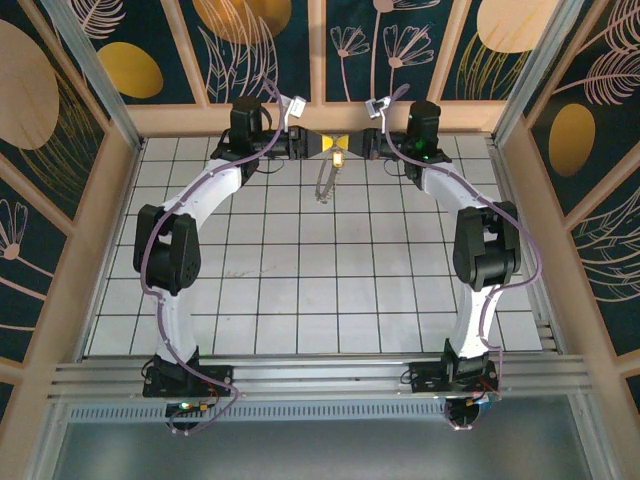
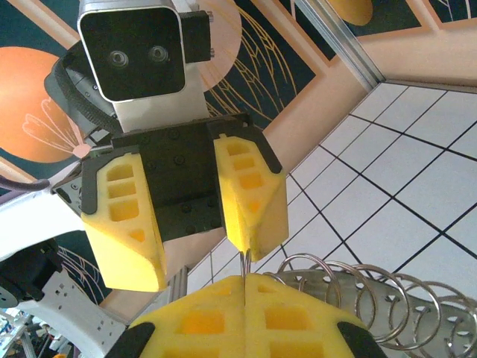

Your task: Put the keys on the keyring

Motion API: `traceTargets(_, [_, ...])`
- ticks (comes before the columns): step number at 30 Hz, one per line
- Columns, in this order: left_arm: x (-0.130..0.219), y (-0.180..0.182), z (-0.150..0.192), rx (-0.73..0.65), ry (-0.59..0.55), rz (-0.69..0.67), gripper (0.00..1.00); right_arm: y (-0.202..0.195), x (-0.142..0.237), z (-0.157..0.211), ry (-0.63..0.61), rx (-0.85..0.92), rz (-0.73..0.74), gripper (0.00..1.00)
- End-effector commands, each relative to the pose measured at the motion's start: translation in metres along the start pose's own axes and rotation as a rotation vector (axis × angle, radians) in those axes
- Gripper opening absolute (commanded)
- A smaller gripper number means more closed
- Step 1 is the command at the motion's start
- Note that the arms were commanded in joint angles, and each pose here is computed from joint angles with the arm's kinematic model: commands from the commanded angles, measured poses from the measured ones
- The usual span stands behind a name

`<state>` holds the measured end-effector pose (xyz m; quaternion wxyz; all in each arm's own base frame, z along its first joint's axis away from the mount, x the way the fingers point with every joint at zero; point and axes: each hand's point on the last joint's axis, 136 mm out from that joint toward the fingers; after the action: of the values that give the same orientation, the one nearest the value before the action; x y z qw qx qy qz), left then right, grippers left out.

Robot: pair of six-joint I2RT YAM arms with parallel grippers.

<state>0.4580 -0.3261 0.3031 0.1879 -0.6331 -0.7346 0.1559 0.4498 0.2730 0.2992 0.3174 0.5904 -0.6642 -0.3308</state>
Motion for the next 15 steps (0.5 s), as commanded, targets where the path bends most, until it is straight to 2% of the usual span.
traceTargets(1, [-0.0002,0.0044,0.0036,-0.007,-0.001,0.015,0.42,0.0204,-0.0008,0.0007,0.018,0.063,-0.038,0.00])
traceTargets(7, [-0.0006,0.0042,0.0056,-0.002,0.002,0.019,0.40,0.0197,-0.0016,0.0007,0.016,0.061,-0.036,0.00])
traceTargets(15, [-0.0008,0.0041,0.0070,0.000,0.005,0.029,0.31,0.0181,-0.0043,0.0017,0.020,0.058,-0.038,0.00])
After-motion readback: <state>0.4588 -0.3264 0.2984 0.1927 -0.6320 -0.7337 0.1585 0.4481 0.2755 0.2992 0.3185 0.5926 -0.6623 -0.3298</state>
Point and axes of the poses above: each hand's point on the last joint's axis, 136 mm out from that joint toward the fingers, its own x axis back along the fingers, its own y axis along the line the jaws close on, z = x × y, and after that the axes turned 12 degrees about -x, right-handed
